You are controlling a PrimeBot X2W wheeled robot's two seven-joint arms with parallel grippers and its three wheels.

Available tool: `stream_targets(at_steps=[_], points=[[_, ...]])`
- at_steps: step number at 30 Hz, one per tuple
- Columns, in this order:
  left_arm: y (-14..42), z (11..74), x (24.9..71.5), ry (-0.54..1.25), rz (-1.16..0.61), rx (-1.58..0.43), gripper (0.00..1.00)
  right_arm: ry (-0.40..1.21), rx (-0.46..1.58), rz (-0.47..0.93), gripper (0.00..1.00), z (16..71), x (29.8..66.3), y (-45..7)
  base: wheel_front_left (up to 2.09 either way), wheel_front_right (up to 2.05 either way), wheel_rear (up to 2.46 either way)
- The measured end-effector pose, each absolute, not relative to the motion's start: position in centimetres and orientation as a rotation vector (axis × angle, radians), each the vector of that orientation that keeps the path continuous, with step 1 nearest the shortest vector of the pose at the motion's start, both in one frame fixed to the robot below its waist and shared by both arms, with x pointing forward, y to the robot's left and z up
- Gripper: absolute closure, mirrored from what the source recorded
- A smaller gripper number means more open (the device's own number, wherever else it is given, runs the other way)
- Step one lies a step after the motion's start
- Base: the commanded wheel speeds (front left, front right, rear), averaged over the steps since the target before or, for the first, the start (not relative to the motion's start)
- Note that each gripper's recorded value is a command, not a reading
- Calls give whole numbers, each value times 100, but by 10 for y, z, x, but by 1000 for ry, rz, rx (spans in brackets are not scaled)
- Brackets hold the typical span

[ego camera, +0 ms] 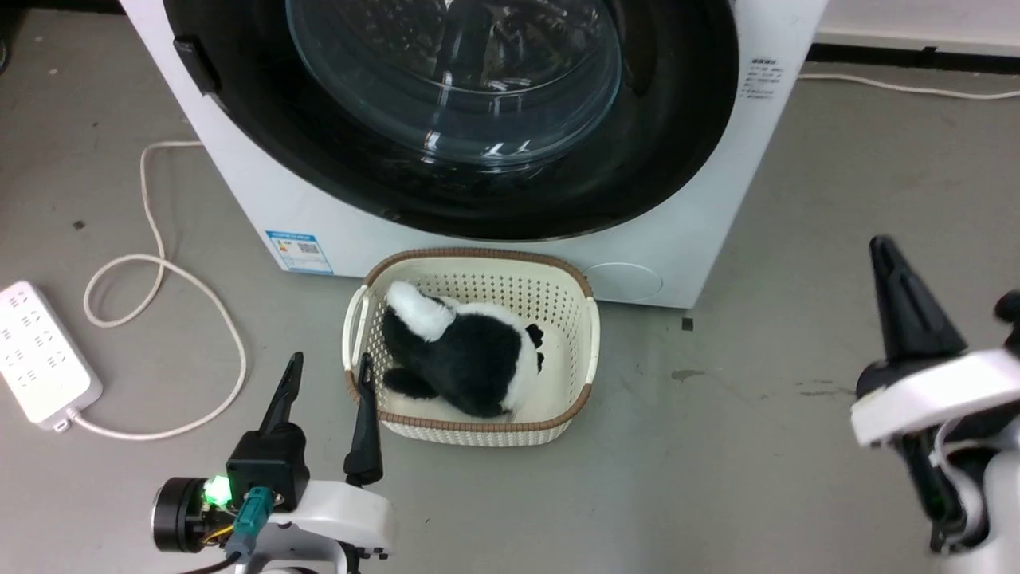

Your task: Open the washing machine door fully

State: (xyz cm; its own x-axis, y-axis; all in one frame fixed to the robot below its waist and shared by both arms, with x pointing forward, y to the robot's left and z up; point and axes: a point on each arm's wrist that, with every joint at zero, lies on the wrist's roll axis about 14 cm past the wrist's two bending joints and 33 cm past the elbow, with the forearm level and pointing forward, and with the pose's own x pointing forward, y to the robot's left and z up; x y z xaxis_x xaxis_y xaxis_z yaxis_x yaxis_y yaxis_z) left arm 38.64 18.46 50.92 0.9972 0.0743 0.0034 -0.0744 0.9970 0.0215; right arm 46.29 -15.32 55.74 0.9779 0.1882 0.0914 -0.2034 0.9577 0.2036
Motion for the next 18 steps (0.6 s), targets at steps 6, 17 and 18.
stream_targets(at_steps=[6,17,18], points=[[187,508,391,-5,89,17,0,-42,319,200,100,561,488,-151,0,0,0],[192,501,399,-3,119,13,0,68,518,200,100,551,539,-141,0,0,0],[193,501,399,-2,124,14,0,77,531,203,100,550,544,-140,0,0,0]])
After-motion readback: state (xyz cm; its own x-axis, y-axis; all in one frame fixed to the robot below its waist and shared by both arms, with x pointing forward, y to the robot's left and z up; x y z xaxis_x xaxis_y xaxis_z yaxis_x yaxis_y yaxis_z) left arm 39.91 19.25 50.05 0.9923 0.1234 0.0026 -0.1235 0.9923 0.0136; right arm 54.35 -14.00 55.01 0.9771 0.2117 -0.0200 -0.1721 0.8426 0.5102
